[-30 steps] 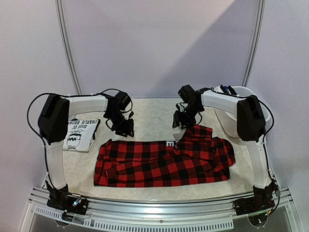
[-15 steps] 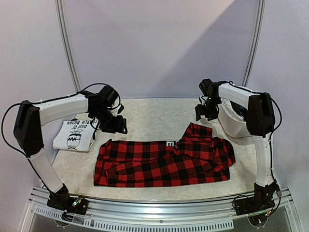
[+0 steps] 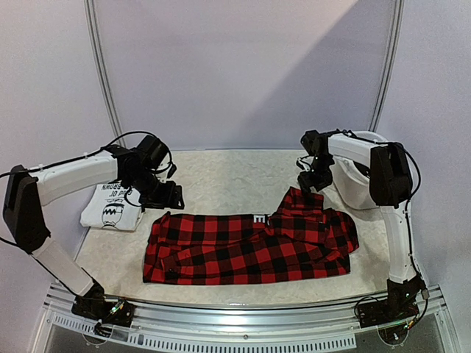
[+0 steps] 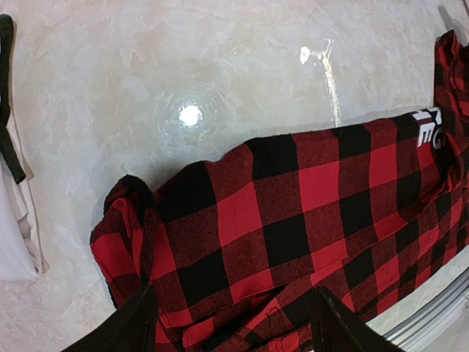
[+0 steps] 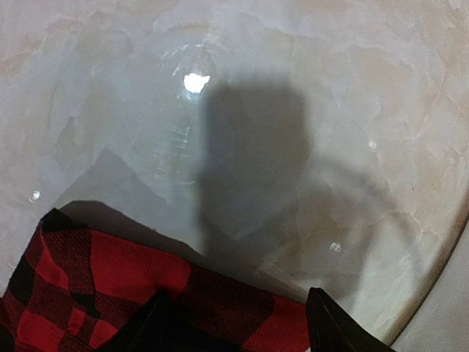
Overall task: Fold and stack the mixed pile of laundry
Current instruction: Adjust the 1/3-folded shirt at the center of the board.
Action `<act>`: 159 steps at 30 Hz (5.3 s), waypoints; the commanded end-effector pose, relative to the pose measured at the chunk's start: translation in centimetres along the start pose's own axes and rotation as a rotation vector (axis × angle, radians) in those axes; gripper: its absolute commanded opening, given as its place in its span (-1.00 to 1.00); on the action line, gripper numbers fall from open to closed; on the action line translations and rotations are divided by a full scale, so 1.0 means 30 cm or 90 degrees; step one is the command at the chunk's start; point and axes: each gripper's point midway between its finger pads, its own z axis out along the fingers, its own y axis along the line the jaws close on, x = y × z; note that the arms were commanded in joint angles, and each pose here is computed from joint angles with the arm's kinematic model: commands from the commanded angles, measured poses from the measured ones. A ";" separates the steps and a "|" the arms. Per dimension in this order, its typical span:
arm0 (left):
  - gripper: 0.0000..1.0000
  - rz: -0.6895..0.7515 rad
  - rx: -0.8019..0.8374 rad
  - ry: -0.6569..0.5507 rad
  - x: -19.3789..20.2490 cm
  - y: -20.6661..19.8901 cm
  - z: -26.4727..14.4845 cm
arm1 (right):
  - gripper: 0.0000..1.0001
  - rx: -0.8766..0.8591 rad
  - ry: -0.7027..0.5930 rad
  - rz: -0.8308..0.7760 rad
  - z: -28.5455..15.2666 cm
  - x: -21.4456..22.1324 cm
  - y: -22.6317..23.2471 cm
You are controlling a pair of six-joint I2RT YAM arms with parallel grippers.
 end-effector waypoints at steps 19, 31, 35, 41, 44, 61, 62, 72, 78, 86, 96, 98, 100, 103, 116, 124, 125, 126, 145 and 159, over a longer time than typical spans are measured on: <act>0.43 -0.055 -0.021 -0.021 0.086 0.032 -0.060 | -0.98 -0.021 -0.023 -0.036 -0.018 -0.023 0.005; 0.54 -0.048 -0.015 -0.056 0.114 0.049 -0.106 | -1.00 0.100 -0.146 -0.004 -0.423 -0.115 -0.124; 0.74 -0.038 -0.012 -0.064 0.111 0.047 -0.118 | -1.00 0.126 -0.168 0.012 -0.535 -0.097 -0.154; 0.99 -0.026 -0.006 -0.079 0.117 0.049 -0.153 | -1.00 0.146 -0.210 0.031 -0.710 -0.066 -0.160; 0.99 -0.025 -0.003 -0.086 0.119 0.049 -0.167 | -1.00 0.140 -0.229 0.041 -0.798 -0.053 -0.128; 0.99 -0.001 -0.016 -0.122 0.129 0.075 -0.250 | -1.00 -0.120 -0.224 0.117 -0.946 0.083 0.383; 0.99 0.000 -0.015 -0.123 0.129 0.075 -0.254 | -1.00 -0.132 -0.214 0.119 -0.928 0.095 0.420; 0.99 0.011 -0.012 -0.132 0.148 0.084 -0.287 | -1.00 -0.269 -0.147 0.108 -0.757 0.171 0.781; 0.99 0.016 -0.011 -0.130 0.160 0.090 -0.294 | -1.00 -0.305 -0.096 0.098 -0.618 0.200 0.949; 0.99 0.022 -0.011 -0.127 0.166 0.093 -0.291 | -0.77 -0.337 -0.035 0.103 -0.439 0.232 1.065; 0.99 0.024 0.054 -0.128 0.132 0.030 -0.283 | 0.11 -0.442 -0.072 0.063 -0.571 0.189 1.105; 0.99 0.024 0.073 -0.116 0.116 0.004 -0.270 | 0.17 -0.416 -0.086 0.081 -0.593 0.180 1.028; 0.99 0.029 0.090 -0.117 0.094 -0.022 -0.271 | 0.20 -0.398 -0.092 0.107 -0.592 0.184 0.954; 0.99 0.044 0.132 -0.123 0.060 -0.078 -0.275 | 0.26 -0.375 -0.119 0.144 -0.624 0.199 0.838; 0.68 0.181 0.224 -0.033 0.121 -0.388 -0.131 | 0.22 -0.208 -0.109 0.294 -0.523 0.394 0.425; 0.65 0.259 0.196 0.020 0.191 -0.503 -0.021 | 0.15 -0.201 -0.087 0.316 -0.455 0.434 0.356; 0.64 0.267 0.194 0.025 0.198 -0.517 -0.010 | 0.15 -0.205 -0.084 0.315 -0.446 0.435 0.356; 0.64 0.277 0.192 0.032 0.211 -0.535 0.003 | 0.14 -0.207 -0.080 0.314 -0.434 0.433 0.354; 0.65 0.319 0.142 0.103 0.245 -0.662 0.221 | 0.14 -0.230 0.008 0.300 -0.236 0.486 0.314; 0.61 0.359 0.107 0.146 0.270 -0.703 0.314 | 0.13 -0.246 0.035 0.295 -0.185 0.488 0.325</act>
